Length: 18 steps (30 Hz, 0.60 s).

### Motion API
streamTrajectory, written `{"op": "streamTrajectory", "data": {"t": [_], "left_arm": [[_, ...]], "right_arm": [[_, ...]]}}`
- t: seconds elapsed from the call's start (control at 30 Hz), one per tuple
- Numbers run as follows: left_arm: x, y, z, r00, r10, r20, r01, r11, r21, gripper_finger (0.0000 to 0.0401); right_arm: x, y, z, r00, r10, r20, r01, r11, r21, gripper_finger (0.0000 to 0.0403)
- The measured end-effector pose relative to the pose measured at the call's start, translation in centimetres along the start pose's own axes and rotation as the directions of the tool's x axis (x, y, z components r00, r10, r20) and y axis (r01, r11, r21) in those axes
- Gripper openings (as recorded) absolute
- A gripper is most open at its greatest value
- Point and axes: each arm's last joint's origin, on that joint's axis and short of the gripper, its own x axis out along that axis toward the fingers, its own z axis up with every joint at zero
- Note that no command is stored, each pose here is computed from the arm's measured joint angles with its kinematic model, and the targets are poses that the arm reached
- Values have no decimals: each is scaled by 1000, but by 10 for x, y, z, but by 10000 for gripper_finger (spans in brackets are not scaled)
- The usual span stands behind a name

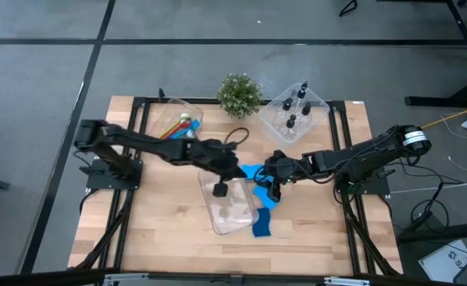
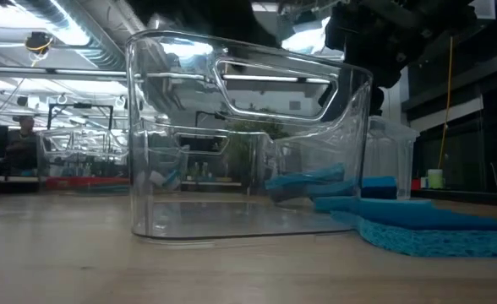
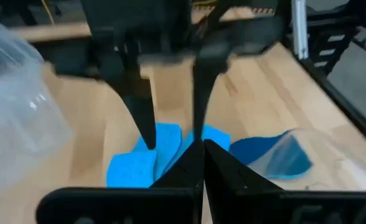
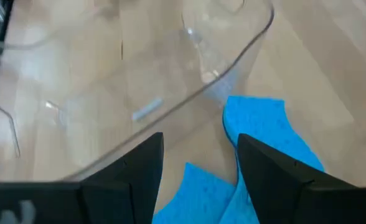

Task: Pick & Place Kitchen Sink Supplies
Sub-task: Put the sponge into the bottom transparent bin

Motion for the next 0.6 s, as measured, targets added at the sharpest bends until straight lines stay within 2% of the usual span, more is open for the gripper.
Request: {"op": "streamTrajectory", "data": {"t": [0.1,0.2,0.37,0.5,0.6], "left_arm": [[-29,-19,16,999,24,42,-26,998,51,1],[-52,-42,15,993,67,94,-74,994,80,2],[-83,-72,-11,960,201,195,-210,977,29,2],[-102,-85,-37,940,243,241,-241,970,-37,2],[-116,-87,-51,931,233,282,-225,972,-59,1]], "right_arm": [[-1,2,-4,1000,0,-25,-1,1000,-18,204],[-1,5,-5,1000,9,-28,-10,999,-36,204],[-2,8,-2,1000,27,1,-27,999,-35,204],[-3,10,2,998,39,49,-38,999,-30,204],[-3,10,6,995,24,93,-22,999,-24,204]]}}
